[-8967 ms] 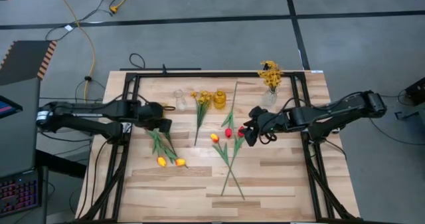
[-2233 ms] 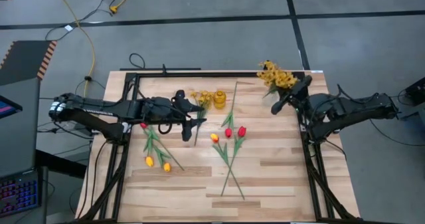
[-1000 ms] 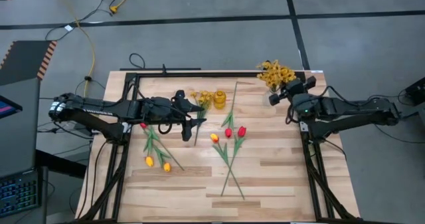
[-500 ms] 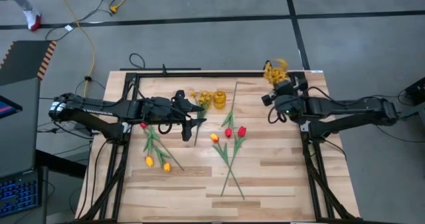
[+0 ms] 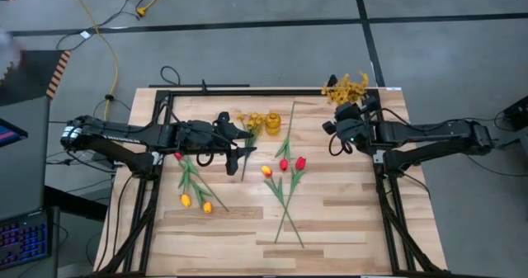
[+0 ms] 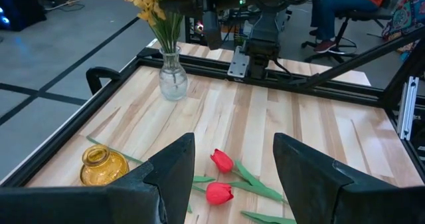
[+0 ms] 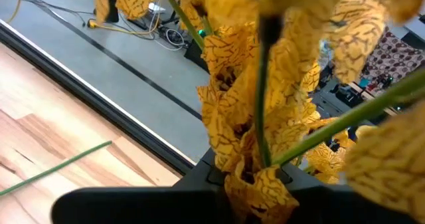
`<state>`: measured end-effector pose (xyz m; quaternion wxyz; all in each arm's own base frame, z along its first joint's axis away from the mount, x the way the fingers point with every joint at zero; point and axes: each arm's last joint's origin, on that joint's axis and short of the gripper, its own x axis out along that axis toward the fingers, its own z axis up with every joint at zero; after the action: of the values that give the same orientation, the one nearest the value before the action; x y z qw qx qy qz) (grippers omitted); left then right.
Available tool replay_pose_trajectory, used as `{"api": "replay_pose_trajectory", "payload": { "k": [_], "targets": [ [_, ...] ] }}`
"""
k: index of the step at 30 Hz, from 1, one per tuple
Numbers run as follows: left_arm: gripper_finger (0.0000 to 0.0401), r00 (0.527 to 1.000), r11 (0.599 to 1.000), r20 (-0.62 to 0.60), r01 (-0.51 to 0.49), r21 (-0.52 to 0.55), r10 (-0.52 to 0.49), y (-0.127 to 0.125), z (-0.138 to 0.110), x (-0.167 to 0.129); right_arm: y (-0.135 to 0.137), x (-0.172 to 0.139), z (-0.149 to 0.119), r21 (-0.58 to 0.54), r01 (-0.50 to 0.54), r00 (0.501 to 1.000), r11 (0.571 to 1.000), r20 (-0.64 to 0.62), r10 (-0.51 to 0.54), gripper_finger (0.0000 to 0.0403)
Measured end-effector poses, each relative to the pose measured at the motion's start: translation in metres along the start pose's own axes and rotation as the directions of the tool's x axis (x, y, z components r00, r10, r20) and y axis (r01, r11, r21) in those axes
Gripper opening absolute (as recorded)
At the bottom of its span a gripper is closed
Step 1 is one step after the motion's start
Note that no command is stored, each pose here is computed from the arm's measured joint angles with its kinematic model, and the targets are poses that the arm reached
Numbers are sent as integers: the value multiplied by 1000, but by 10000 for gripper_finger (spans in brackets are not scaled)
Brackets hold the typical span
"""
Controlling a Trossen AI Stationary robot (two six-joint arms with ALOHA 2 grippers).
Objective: Sort flowers into vase by color
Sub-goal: Put the left yellow flowers into the right transparent flower vase
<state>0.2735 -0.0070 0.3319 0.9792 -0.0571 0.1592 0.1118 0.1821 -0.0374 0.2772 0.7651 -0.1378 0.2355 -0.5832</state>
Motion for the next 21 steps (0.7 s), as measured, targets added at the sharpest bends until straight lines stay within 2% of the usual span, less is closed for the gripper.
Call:
{"api": "replay_pose_trajectory", "payload": {
  "k": [12, 21],
  "targets": [
    [192, 1000, 1000, 0, 0, -8, 0, 0, 0, 0, 0, 0, 0, -2, 0, 1000, 1000, 0, 0, 134],
    [192, 1000, 1000, 0, 0, -8, 0, 0, 0, 0, 0, 0, 0, -1, 0, 1000, 1000, 0, 0, 170]
  ]
}}
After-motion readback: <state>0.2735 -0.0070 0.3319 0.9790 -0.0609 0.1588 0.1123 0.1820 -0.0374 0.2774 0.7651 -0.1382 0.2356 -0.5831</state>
